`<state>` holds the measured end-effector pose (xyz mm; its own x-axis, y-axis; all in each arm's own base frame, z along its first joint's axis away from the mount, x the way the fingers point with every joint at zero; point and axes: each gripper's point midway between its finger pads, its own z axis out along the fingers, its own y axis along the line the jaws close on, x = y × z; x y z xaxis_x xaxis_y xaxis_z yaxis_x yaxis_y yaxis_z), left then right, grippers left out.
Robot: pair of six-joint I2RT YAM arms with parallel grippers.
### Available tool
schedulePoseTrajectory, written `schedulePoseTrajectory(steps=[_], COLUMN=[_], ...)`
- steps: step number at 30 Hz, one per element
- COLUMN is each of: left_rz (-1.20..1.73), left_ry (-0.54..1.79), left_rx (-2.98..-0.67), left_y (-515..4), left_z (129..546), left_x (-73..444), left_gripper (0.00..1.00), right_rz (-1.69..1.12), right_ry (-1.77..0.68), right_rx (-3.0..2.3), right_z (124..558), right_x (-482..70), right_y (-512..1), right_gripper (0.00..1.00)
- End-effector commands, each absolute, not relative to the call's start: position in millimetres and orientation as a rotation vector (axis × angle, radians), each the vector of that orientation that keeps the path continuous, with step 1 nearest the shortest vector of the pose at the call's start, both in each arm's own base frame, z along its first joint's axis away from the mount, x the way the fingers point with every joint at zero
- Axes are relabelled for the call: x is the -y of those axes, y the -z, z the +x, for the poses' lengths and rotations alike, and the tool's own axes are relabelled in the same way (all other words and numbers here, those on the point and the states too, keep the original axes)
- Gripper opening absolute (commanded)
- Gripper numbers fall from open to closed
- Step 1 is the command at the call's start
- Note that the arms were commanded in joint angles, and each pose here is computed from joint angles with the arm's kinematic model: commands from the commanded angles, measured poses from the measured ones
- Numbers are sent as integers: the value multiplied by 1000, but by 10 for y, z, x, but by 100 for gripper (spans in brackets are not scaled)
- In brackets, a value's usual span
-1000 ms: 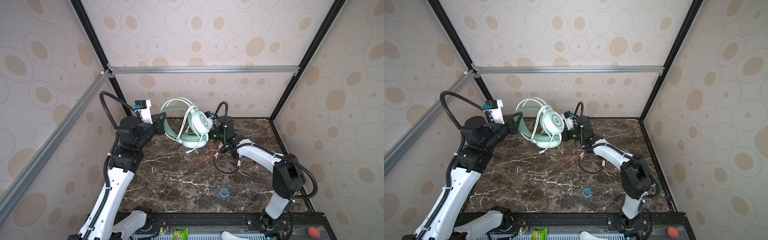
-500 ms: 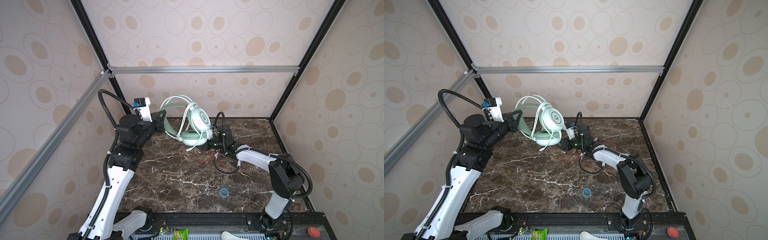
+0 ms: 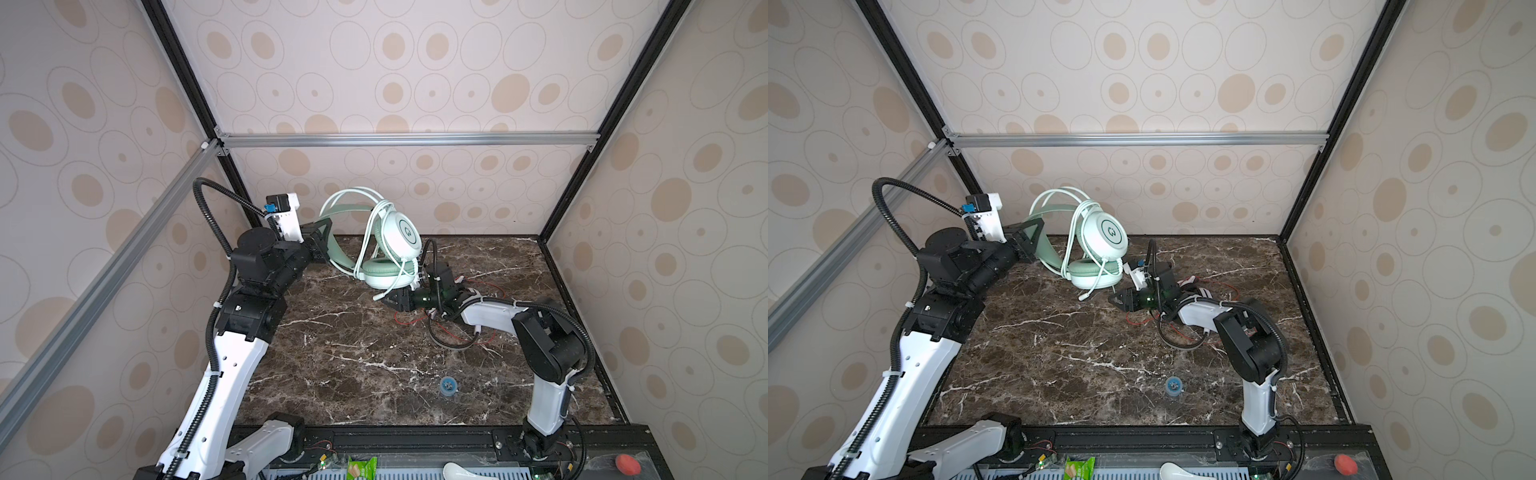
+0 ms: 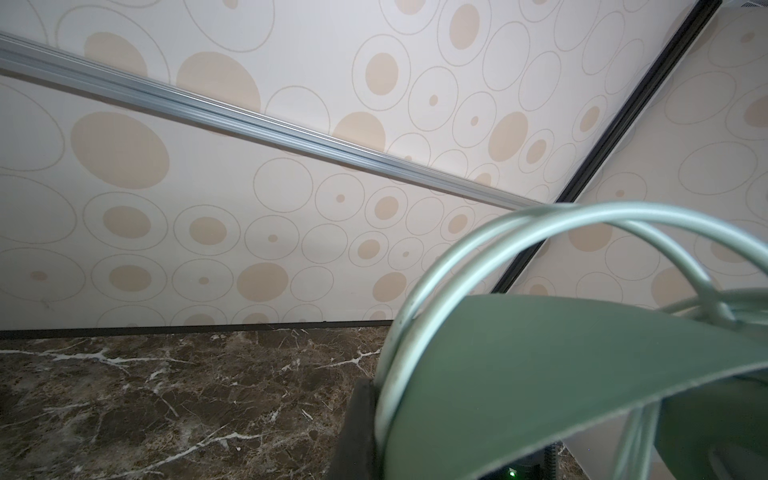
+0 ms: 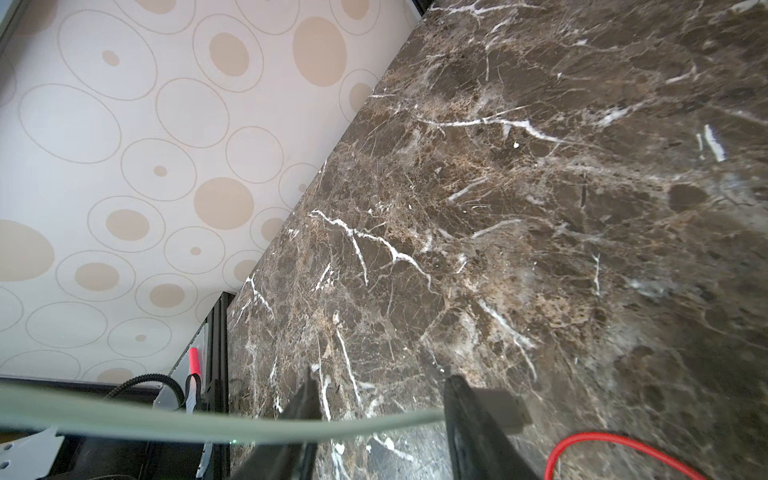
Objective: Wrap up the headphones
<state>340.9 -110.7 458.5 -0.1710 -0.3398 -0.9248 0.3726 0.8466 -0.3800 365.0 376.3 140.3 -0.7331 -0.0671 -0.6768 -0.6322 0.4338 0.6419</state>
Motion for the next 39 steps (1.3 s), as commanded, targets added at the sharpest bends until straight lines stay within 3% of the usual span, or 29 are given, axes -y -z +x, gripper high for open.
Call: schedulePoseTrajectory(steps=[1,21,31,39], left_rz=[17,6,1,-12], left_ry=[701,753,776,796], left_rx=[-1452,-1437,-1429,-1423], left_y=[-5160,-5217,-5246,-5259], left_z=[3233,3199,3164,3161], left_x=[1097,1125,1131,1133], left_gripper=[0,0,0,0], right_rz=[-602,-645,-642,-653], right_ry=[-1308,-1192,-1099,-1093], right_rx=[-2077,-2097,-2110,-2112], right_z=[3705,3788,3935,4001], right_x=[-3866,-3895,-3905,-3955], right_y=[-1480,-1356,-1297,-1251], right_gripper=[51,63,63,52])
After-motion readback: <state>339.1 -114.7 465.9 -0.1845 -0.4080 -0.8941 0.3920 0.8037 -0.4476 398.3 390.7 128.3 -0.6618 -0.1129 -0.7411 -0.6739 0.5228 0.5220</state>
